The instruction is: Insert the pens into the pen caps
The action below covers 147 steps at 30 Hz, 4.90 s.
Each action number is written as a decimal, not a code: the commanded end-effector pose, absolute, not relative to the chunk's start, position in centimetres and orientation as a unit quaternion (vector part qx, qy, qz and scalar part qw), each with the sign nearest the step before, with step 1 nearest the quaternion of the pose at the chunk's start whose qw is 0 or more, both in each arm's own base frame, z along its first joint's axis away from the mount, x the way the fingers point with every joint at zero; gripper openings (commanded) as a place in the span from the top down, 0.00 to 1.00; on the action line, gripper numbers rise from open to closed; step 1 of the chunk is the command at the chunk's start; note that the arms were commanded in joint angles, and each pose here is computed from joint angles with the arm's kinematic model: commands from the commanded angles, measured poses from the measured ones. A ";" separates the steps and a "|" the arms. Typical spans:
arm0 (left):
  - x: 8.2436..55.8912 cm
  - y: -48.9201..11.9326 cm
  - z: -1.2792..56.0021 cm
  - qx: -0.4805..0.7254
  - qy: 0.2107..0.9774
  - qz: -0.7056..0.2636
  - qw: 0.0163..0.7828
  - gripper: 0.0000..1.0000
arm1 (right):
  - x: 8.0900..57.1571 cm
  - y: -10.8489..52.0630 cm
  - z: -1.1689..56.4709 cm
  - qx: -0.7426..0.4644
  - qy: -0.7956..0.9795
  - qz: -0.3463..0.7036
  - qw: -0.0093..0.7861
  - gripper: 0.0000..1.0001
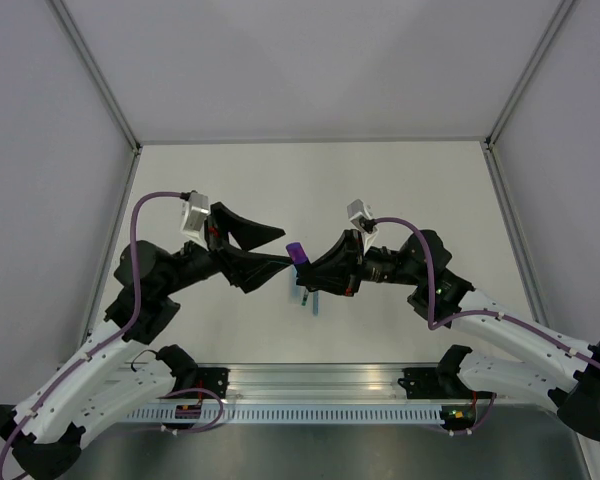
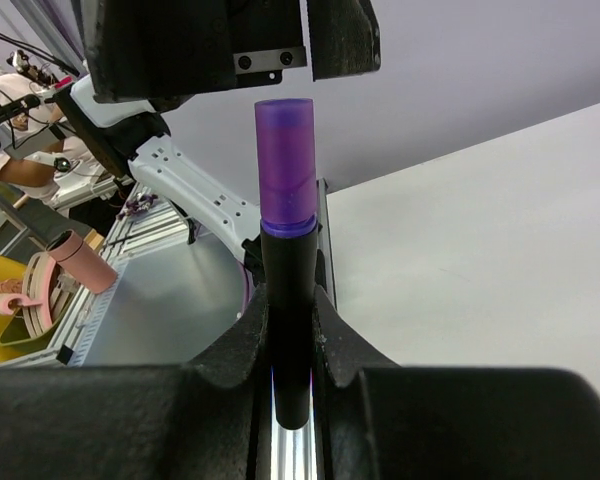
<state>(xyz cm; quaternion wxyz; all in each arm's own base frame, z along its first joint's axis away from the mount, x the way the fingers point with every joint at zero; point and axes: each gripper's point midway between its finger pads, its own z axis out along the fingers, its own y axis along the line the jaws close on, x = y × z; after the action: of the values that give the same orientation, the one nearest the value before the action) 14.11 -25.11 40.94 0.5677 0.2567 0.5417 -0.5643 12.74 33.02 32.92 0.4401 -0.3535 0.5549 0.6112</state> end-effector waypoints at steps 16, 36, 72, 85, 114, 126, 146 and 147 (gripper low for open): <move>13.1 -26.7 42.1 0.297 0.498 -0.602 0.549 0.41 | 11.5 32.9 34.3 -0.367 0.520 0.629 0.445 1.00; 11.6 -28.6 37.1 0.331 0.488 -0.658 0.468 0.98 | 11.4 33.2 35.1 -0.362 0.513 0.636 0.448 1.00; 8.7 -27.8 28.5 0.315 0.506 -0.709 0.376 0.98 | 18.5 35.6 50.6 -0.362 0.416 0.575 0.605 1.00; 8.6 -29.1 27.6 0.320 0.521 -0.707 0.355 0.98 | 18.6 34.3 53.4 -0.379 0.394 0.553 0.629 1.00; 14.3 -29.2 30.2 0.223 0.640 -0.603 0.421 0.29 | 20.3 36.4 43.6 -0.405 0.486 0.550 0.545 1.00; 20.1 -24.6 30.5 0.140 0.718 -0.428 0.531 0.00 | 28.7 30.7 26.3 -0.178 0.757 0.391 0.492 1.00; 25.0 -19.0 20.6 0.053 0.772 -0.243 0.585 0.00 | 28.2 24.4 6.4 0.008 0.917 0.206 0.340 0.94; 25.0 -18.9 20.6 0.052 0.772 -0.242 0.585 0.00 | 27.8 24.3 5.6 0.020 0.922 0.205 0.328 0.91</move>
<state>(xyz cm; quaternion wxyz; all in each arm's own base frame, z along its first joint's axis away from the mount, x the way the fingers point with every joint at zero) 24.26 -19.58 19.58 0.5560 0.0557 0.7882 -0.2581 28.16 25.19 6.35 0.3304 -0.0170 0.9185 0.2167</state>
